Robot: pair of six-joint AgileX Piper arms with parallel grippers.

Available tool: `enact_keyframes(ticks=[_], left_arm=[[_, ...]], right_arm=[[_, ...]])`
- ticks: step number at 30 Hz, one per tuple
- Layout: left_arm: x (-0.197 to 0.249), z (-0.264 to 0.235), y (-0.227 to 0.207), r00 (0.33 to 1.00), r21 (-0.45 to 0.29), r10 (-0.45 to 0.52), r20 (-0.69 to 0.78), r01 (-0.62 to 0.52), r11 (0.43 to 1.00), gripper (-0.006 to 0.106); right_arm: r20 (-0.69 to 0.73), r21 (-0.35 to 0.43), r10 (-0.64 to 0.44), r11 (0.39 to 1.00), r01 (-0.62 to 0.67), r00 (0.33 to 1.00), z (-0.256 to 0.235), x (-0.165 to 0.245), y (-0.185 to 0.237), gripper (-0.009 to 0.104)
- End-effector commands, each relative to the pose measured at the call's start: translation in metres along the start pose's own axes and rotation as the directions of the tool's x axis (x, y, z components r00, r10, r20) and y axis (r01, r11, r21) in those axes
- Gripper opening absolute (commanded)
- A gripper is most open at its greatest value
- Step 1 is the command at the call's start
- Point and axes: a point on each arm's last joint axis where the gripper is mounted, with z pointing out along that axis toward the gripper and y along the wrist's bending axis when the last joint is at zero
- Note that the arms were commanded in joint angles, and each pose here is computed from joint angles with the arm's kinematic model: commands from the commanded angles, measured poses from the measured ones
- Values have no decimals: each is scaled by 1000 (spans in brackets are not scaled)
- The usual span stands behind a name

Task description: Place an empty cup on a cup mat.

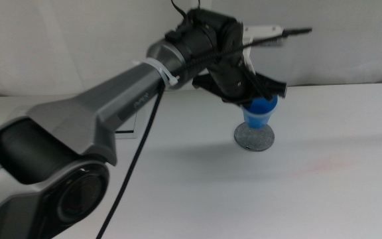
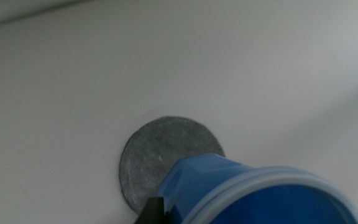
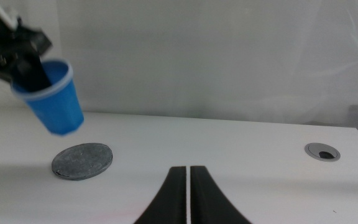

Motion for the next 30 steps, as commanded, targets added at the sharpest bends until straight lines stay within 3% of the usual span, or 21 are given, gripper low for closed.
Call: enact_keyframes(ticks=[1, 8, 28, 29, 30], left_arm=[[3, 9, -1, 1000, 6, -3, -22, 3, 1000, -3], [9, 30, -2, 999, 36, -10, -45, 11, 999, -3], [19, 66, 3, 998, 23, -10, -69, 12, 1000, -3], [19, 66, 3, 998, 23, -10, -69, 12, 1000, 10], [19, 66, 3, 998, 23, -10, -69, 12, 1000, 16]], right_arm=[[-37, 0, -14, 1000, 14, 999, 1, 13, 1, -3], [-37, 0, -14, 1000, 14, 999, 1, 13, 1, -3], [-37, 0, -14, 1000, 14, 999, 1, 13, 1, -3], [-37, 0, -14, 1000, 14, 999, 1, 13, 1, -3], [-37, 0, -14, 1000, 14, 999, 1, 13, 1, -3]])
